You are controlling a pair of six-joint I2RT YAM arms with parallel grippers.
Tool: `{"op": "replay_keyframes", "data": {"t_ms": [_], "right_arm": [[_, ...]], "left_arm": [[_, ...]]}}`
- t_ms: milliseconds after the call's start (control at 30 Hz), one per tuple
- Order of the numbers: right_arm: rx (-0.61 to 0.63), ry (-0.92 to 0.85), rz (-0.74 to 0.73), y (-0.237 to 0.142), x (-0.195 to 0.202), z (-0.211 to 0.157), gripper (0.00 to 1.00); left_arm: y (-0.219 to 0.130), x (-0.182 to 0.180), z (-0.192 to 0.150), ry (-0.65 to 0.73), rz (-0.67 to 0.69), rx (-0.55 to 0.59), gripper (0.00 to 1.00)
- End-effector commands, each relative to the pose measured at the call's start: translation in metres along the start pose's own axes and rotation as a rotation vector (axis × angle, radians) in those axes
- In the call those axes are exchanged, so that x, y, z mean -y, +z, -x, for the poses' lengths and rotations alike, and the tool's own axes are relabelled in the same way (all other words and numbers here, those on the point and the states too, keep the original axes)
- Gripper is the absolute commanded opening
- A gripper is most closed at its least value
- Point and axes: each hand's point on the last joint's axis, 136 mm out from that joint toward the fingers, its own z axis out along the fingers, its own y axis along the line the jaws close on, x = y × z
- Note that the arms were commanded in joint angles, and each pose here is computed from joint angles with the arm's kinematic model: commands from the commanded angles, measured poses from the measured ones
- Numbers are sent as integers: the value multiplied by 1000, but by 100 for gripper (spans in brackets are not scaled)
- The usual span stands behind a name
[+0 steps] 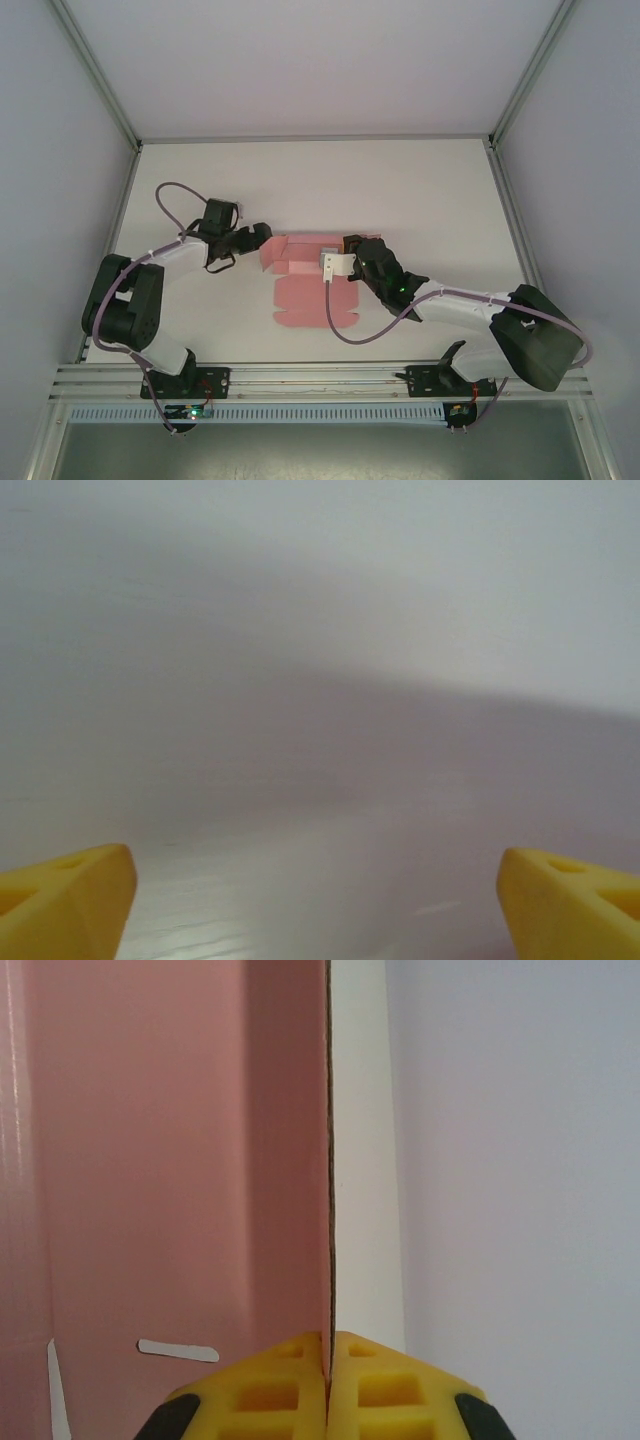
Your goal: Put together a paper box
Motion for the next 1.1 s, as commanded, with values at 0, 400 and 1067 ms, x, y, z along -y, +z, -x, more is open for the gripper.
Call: {"op": "replay_keyframes", "data": {"t_ms": [0, 400, 1067], "right_arm": [[-19, 15, -16, 1, 0, -4, 0], [-97, 11, -23, 0, 7, -23, 0], [-136, -6, -23, -9, 18, -28, 0]], "left_arm": [[3, 43, -9, 150, -181, -15, 88], [-9, 64, -39, 281, -264, -17, 67], [-14, 104, -75, 563, -400, -33, 61]]}}
